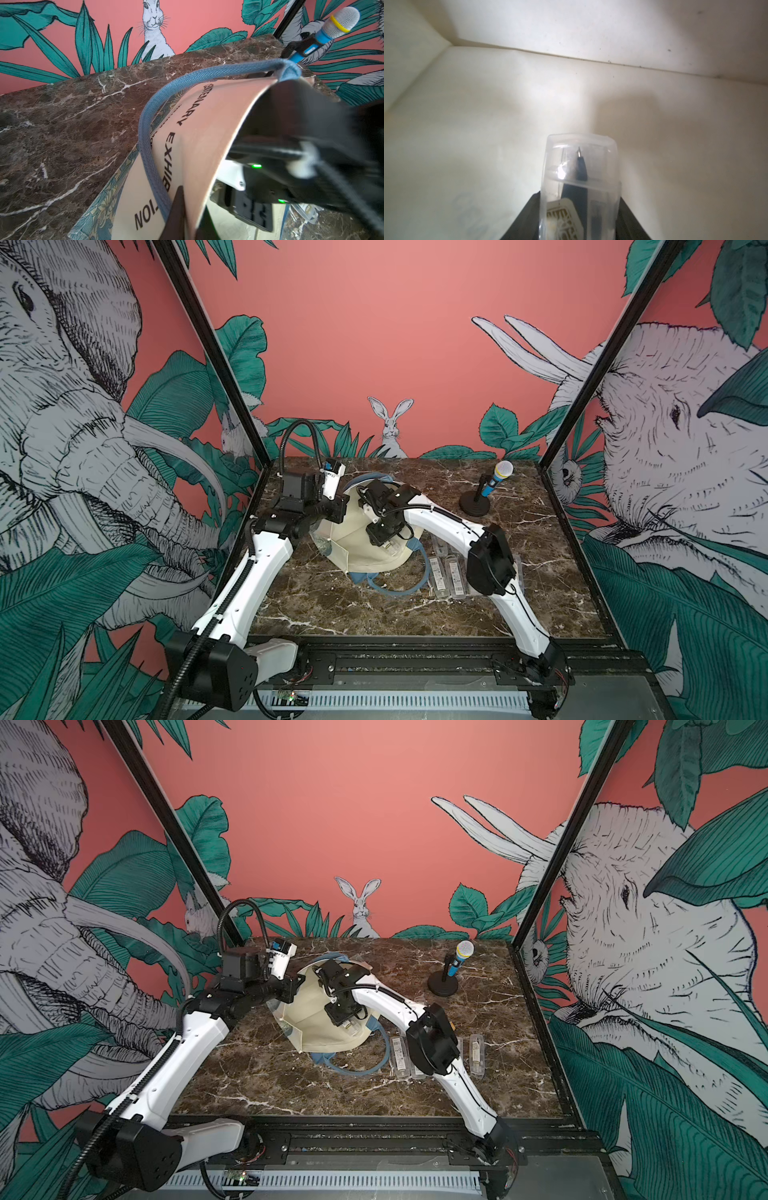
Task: Take out the compass set from the canvas bag
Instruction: Pick up the compass set from the canvas bag, then place the compass set at the center of the board, then pick up the canvas bag from the center of the board.
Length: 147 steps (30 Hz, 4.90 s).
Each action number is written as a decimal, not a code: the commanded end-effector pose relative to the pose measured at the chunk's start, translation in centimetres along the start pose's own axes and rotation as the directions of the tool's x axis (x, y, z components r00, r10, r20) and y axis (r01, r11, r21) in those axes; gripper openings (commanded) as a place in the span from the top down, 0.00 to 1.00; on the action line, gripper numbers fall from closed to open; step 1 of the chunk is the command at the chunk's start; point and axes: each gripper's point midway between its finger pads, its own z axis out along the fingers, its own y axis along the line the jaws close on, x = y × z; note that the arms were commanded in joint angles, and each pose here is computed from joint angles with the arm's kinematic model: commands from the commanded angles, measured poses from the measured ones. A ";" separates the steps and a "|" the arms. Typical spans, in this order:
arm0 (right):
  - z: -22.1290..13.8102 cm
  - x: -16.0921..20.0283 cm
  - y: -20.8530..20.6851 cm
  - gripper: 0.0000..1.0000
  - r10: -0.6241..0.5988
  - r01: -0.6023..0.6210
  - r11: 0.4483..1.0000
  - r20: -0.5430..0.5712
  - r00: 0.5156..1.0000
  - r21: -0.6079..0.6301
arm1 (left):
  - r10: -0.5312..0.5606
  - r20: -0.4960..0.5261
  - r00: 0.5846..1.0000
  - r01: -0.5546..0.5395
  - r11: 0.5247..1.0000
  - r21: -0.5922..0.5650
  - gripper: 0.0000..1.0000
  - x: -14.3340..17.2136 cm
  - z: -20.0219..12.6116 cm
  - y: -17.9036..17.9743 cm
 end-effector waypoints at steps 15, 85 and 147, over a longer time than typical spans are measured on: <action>-21.4 1.1 -3.8 0.59 0.235 -0.249 0.968 0.457 0.858 -0.030 | -0.236 0.046 0.971 0.239 0.937 -0.254 1.00 -1.0 -3.9 5.8; 5.5 7.8 -11.0 0.58 0.531 -0.553 0.832 0.228 0.816 0.046 | -0.283 0.113 0.952 0.303 0.922 -0.241 1.00 0.4 -6.5 6.5; -10.8 -4.6 -2.3 1.00 0.704 -0.519 0.698 0.343 0.622 -0.493 | -0.473 0.035 0.881 0.472 0.870 -0.144 1.00 -0.4 -6.6 4.6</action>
